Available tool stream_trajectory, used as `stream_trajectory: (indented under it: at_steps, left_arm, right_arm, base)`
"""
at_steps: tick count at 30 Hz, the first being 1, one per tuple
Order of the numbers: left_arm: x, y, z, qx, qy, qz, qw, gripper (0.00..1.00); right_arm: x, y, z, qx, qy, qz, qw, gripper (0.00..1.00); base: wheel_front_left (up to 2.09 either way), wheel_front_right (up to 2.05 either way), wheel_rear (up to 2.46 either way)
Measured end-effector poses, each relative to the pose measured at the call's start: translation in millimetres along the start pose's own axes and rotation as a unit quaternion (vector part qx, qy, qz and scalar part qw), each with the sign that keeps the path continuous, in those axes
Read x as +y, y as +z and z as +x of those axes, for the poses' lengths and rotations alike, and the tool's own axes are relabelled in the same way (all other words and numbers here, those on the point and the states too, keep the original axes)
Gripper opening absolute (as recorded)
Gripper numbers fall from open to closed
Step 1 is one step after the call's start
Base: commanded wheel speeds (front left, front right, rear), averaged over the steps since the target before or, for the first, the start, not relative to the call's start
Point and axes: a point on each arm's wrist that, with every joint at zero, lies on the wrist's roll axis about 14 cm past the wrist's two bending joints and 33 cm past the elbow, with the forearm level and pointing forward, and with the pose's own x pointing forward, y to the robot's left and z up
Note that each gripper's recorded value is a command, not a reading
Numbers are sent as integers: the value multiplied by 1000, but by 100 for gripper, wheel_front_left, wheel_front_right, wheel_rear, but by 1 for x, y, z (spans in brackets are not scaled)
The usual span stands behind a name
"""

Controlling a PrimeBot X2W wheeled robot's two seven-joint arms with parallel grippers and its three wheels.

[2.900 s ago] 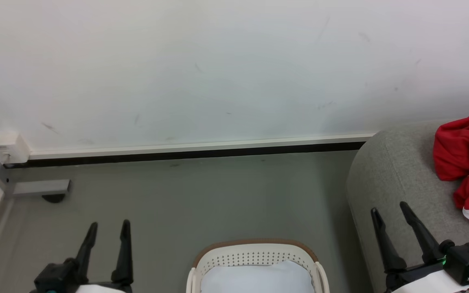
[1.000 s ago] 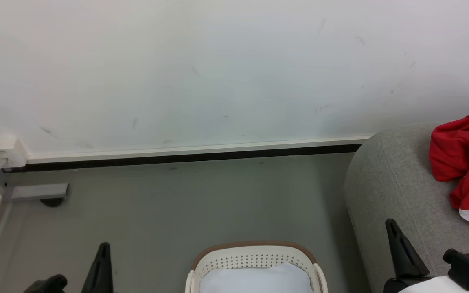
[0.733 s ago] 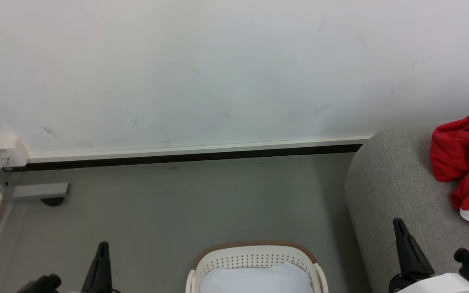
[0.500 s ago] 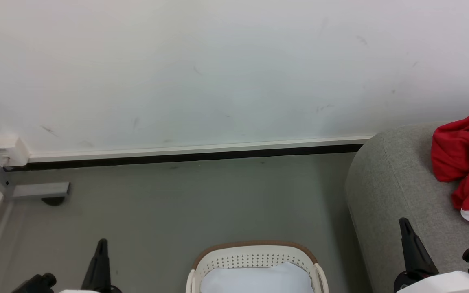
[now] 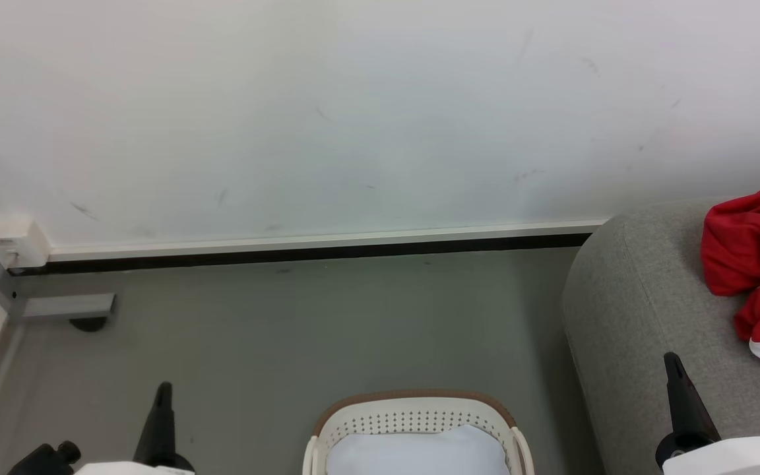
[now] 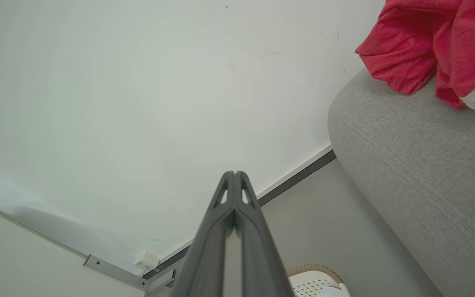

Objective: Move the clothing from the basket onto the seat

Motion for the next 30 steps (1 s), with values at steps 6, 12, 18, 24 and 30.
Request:
stream_trajectory:
  at_steps: [6, 12, 18, 24, 30]
  left_arm:
    - [0, 1, 1, 2, 1, -36, 999, 0]
    - [0, 1, 2, 4, 1, -71, 997, 0]
    - [-1, 2, 4, 6, 1, -105, 994, 0]
    - [-1, 3, 5, 8, 0, -138, 990, 0]
    - [-1, 3, 6, 10, -1, -168, 986, 0]
  right_arm:
    - [-3, 2, 1, -2, -7, 34, 999, 0]
    - [-5, 5, 1, -5, -12, 68, 998, 0]
    - [-7, 7, 2, -7, -15, 99, 995, 0]
    - [-8, 8, 3, -8, -18, 130, 991, 0]
    - [-10, 10, 4, -11, -20, 156, 988, 0]
  base:
    - [0, 0, 0]
    - [0, 0, 0]
    - [0, 0, 0]
    - [0, 0, 0]
    - [0, 0, 0]
